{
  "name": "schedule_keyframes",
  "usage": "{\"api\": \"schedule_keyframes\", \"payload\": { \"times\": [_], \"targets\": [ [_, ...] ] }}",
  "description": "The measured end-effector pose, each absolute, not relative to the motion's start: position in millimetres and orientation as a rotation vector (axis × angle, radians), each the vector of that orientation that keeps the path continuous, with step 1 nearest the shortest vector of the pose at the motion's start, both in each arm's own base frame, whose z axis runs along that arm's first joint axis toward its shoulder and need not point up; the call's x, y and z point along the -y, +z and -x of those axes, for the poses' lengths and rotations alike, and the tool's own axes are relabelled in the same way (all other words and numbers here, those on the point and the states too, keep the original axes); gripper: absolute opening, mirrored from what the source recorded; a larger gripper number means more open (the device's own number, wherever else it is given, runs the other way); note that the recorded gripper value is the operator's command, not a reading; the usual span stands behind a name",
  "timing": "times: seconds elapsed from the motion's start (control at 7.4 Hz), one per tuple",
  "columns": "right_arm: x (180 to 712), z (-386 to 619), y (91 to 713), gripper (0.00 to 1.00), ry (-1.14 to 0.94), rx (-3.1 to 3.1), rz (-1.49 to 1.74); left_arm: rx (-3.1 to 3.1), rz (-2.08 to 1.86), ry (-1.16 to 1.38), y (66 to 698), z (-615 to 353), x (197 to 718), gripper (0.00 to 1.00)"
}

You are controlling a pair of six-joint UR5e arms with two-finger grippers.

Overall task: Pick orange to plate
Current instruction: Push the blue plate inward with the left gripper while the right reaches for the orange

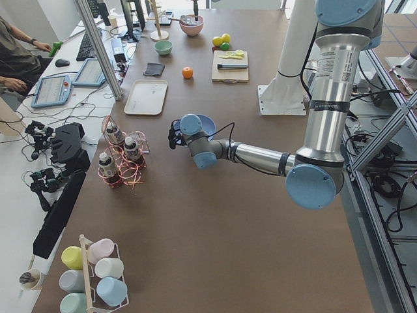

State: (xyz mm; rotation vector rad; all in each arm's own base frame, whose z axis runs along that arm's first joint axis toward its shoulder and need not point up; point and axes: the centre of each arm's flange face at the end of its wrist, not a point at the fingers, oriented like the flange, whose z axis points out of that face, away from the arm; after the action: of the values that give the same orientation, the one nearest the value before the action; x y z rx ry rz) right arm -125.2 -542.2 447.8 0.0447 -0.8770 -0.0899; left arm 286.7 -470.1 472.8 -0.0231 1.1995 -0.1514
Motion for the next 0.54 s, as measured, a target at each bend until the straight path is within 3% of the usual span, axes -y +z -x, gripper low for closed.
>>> {"api": "schedule_keyframes", "payload": {
  "times": [0.54],
  "targets": [
    [533,287,351,1.00,-0.015,0.848,-0.049,-1.188,0.079,-0.291,307,-470,392,0.00]
  ]
}}
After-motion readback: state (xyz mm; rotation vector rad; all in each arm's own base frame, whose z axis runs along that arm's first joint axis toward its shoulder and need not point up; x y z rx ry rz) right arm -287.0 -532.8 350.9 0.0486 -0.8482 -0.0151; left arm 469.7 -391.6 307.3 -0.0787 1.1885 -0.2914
